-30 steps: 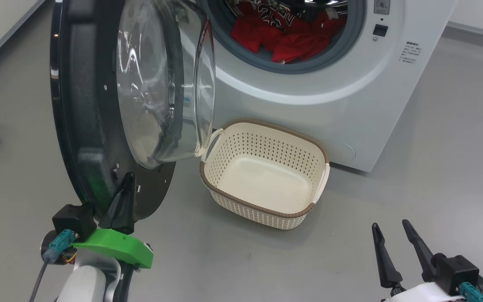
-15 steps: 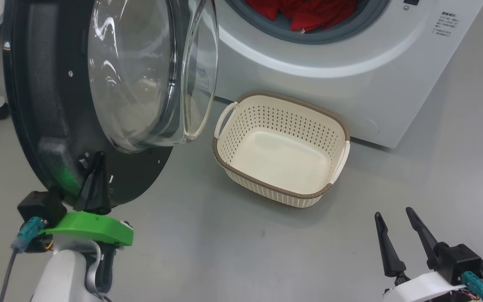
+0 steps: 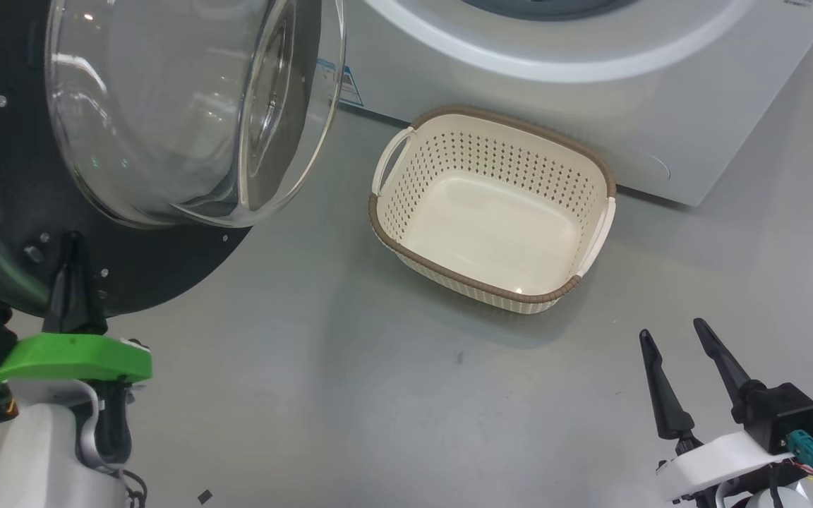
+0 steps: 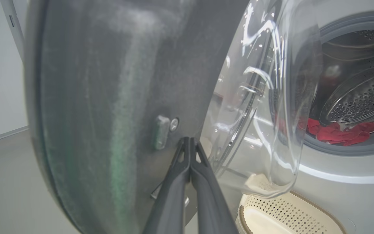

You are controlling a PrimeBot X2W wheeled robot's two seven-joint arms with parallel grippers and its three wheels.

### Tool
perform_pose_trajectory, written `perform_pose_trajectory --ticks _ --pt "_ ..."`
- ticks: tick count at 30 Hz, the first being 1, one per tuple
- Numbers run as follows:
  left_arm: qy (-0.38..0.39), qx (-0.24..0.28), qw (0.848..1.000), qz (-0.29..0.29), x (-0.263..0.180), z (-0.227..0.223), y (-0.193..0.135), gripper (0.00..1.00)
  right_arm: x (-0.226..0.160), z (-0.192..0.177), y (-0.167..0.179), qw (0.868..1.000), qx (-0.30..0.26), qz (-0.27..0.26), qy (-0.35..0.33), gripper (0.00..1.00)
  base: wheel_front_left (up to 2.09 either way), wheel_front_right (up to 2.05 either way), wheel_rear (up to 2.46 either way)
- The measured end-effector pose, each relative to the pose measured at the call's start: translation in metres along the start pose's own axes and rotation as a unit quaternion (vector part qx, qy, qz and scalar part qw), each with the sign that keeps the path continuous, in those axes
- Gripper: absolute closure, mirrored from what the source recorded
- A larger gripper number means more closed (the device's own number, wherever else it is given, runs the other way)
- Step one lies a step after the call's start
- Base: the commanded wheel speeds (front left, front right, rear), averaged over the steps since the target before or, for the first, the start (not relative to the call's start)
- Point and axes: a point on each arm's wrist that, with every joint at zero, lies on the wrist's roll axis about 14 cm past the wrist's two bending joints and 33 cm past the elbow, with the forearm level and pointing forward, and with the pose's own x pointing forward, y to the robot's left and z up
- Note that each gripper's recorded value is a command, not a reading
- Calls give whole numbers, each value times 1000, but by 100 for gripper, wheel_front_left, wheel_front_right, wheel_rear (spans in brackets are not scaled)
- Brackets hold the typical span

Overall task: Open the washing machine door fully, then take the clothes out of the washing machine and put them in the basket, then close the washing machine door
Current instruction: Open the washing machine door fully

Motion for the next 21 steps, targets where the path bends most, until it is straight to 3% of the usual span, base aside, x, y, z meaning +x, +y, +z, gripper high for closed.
perform_pose_trajectory --ticks 9,21 --pt "-6 15 999 49 14 9 36 100 8 -8 -13 1000 -9 0 16 0 0 0 0" --pt "11 78 994 78 44 11 65 100 20 -27 -27 999 -6 3 42 0 0 0 0"
